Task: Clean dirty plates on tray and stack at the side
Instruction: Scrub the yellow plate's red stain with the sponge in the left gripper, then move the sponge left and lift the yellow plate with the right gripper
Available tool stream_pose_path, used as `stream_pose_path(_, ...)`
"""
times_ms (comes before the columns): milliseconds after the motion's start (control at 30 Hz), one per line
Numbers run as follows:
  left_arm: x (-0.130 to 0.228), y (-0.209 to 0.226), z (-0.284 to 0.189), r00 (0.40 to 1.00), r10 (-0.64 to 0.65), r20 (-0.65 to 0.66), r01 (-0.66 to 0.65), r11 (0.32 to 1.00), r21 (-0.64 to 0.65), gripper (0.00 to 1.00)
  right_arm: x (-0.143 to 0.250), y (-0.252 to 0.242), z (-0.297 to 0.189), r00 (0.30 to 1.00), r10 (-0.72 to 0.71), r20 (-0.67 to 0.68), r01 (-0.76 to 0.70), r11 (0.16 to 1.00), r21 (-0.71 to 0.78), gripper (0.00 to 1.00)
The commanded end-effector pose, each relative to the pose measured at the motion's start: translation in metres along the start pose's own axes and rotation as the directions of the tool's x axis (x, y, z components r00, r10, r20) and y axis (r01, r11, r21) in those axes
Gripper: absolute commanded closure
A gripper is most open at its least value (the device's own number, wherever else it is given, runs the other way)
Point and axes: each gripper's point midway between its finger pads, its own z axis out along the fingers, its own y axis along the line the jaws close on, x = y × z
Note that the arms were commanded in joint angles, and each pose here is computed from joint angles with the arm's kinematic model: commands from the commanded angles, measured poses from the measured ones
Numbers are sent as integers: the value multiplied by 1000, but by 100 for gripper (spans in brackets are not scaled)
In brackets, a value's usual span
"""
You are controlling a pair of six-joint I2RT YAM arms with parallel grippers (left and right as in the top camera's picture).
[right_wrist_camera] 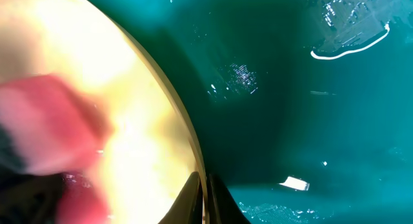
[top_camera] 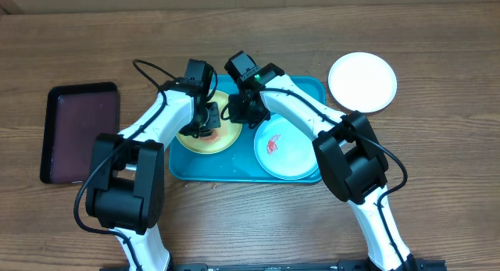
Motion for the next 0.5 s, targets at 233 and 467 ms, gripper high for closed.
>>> stream_pose_path(233, -32, 63, -21, 992, -75, 103, 99, 961, -258, 96, 7, -19, 21, 999, -29, -18, 30, 996, 78, 96)
stream_pose_path(467, -88, 42, -99, 960, -181, 212, 200, 977, -72, 96, -8, -7, 7, 997, -69, 21, 68, 996, 55, 96)
